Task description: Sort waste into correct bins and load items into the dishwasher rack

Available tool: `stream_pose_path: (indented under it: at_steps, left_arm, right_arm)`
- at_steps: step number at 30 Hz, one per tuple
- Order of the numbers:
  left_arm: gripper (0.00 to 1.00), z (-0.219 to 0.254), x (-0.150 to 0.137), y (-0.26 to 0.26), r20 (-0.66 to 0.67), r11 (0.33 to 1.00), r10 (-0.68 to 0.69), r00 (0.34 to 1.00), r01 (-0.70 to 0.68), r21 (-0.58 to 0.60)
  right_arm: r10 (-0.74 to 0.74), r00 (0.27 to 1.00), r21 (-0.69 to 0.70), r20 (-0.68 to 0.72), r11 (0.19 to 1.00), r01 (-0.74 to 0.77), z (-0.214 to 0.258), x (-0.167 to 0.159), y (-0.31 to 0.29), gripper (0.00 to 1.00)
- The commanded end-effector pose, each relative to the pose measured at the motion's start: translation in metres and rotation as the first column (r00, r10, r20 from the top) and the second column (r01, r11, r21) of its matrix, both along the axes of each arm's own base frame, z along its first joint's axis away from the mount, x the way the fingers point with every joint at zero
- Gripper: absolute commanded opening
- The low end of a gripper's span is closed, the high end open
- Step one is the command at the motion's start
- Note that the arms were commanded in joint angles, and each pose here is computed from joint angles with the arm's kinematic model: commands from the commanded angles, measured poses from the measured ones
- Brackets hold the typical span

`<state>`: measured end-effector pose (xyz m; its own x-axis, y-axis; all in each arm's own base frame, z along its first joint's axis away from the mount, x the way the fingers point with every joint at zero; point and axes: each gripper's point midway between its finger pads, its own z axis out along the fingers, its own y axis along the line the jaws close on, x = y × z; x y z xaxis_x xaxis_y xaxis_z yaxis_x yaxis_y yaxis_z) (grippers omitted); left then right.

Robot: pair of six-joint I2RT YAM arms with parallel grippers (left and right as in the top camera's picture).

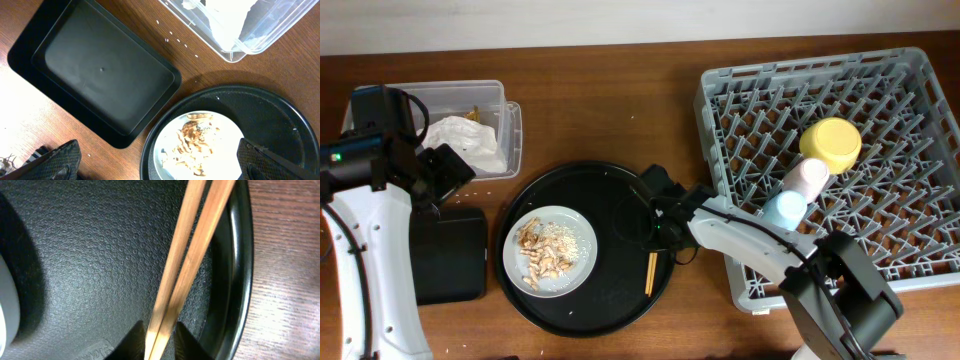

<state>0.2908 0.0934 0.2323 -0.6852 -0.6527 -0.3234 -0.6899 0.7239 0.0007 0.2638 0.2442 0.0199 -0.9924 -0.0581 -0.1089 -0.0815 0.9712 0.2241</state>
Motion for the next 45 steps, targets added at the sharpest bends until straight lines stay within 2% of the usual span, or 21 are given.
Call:
stream_pose_path:
  at_steps: [1,5,9,11,14,16,22,26,28,30,34,45]
  left_arm:
    - [0.99,0.003,-0.001,0.002,0.010,1.000,0.017,1.000,-0.017,0.009]
    - [0.99,0.003,-0.001,0.002,0.010,1.000,0.017,1.000,-0.017,0.009]
    - [0.99,0.003,-0.001,0.002,0.010,1.000,0.017,1.000,-0.017,0.009]
    - [0.99,0.003,-0.001,0.002,0.010,1.000,0.017,1.000,-0.017,0.009]
    - [0.99,0.003,-0.001,0.002,0.010,1.000,0.017,1.000,-0.017,0.009]
    - [0.99,0.003,-0.001,0.002,0.010,1.000,0.017,1.000,-0.017,0.009]
    - [0.99,0.003,-0.001,0.002,0.010,1.000,0.017,1.000,-0.017,0.009]
    - [0.99,0.003,-0.001,0.002,0.010,1.000,0.017,1.000,-0.017,0.009]
    - [0.99,0.003,-0.001,0.002,0.010,1.000,0.017,1.000,-0.017,0.009]
    - [0.99,0.003,-0.001,0.002,0.010,1.000,0.017,1.000,-0.017,0.009]
    - [0.99,0.003,-0.001,0.002,0.010,1.000,0.017,1.000,-0.017,0.009]
    - [0.99,0.003,-0.001,0.002,0.010,1.000,0.017,1.000,-0.017,0.009]
  right_arm:
    - [0.002,1.000,0.010,-0.016,1.000,-0.002,-0.005,-0.004,0.002,0.16]
    - [0.013,1.000,0.061,-0.021,0.998,-0.012,0.002,-0.002,0.014,0.13]
    - [0.018,1.000,0.086,-0.012,0.996,-0.017,0.017,0.004,0.022,0.04]
    - [0.019,1.000,0.095,-0.005,0.995,-0.018,0.022,0.007,0.025,0.05]
    - [0.009,1.000,0.060,0.008,0.998,-0.009,0.020,0.009,0.019,0.34]
    - [0.002,1.000,0.031,0.019,1.000,-0.003,0.017,0.011,0.014,0.45]
    - [-0.011,1.000,-0.053,0.016,0.998,0.012,0.000,0.013,0.001,0.50]
    - [-0.010,1.000,-0.067,-0.012,0.998,0.009,-0.014,0.011,0.001,0.49]
    - [-0.008,1.000,-0.063,-0.022,0.998,0.007,-0.017,0.010,0.002,0.41]
    - [-0.005,0.999,-0.049,-0.032,0.999,0.003,-0.018,0.008,0.005,0.22]
    - [-0.002,0.999,-0.028,-0.041,1.000,0.000,-0.014,0.008,0.008,0.10]
    - [0.014,1.000,0.057,-0.025,0.998,-0.012,0.030,0.014,0.026,0.10]
